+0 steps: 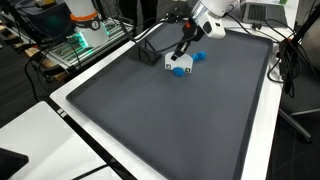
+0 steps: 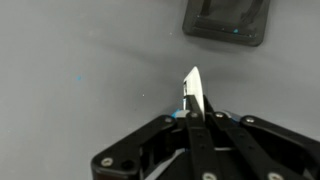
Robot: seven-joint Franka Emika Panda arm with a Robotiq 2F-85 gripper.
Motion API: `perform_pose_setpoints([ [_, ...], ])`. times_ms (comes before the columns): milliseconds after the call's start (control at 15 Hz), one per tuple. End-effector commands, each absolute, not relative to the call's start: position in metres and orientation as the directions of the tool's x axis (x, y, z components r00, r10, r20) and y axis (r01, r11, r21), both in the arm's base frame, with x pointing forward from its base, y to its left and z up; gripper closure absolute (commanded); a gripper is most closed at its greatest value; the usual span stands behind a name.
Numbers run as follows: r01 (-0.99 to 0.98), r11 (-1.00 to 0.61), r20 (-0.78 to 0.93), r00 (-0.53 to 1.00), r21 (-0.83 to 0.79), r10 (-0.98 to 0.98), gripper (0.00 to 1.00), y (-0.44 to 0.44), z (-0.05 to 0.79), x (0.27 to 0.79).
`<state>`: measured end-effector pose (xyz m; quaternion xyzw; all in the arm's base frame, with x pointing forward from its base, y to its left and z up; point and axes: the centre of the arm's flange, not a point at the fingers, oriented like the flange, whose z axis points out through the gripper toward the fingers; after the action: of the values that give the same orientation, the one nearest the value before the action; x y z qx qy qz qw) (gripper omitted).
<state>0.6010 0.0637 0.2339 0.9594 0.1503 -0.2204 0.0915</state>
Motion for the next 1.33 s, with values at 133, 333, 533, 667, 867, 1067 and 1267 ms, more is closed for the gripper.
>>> perform_pose_setpoints([
  [133, 0.356, -0.931, -0.508, 0.819, 0.087, 0.265, 0.99, 0.052, 0.221, 0.579],
  [333, 0.353, -0.931, -0.502, 0.823, 0.088, 0.265, 0.99, 0.051, 0.224, 0.579],
  [533, 0.354, -0.931, -0.516, 0.816, 0.090, 0.260, 0.99, 0.050, 0.225, 0.577],
  [667, 0.349, -0.933, -0.518, 0.816, 0.088, 0.257, 0.99, 0.050, 0.226, 0.576],
  [867, 0.342, -0.937, -0.496, 0.828, 0.072, 0.263, 0.99, 0.051, 0.231, 0.577],
  [1067, 0.332, -0.940, -0.490, 0.834, 0.079, 0.253, 0.99, 0.050, 0.238, 0.577],
  [1267, 0.327, -0.942, -0.495, 0.832, 0.073, 0.250, 0.99, 0.047, 0.243, 0.573],
])
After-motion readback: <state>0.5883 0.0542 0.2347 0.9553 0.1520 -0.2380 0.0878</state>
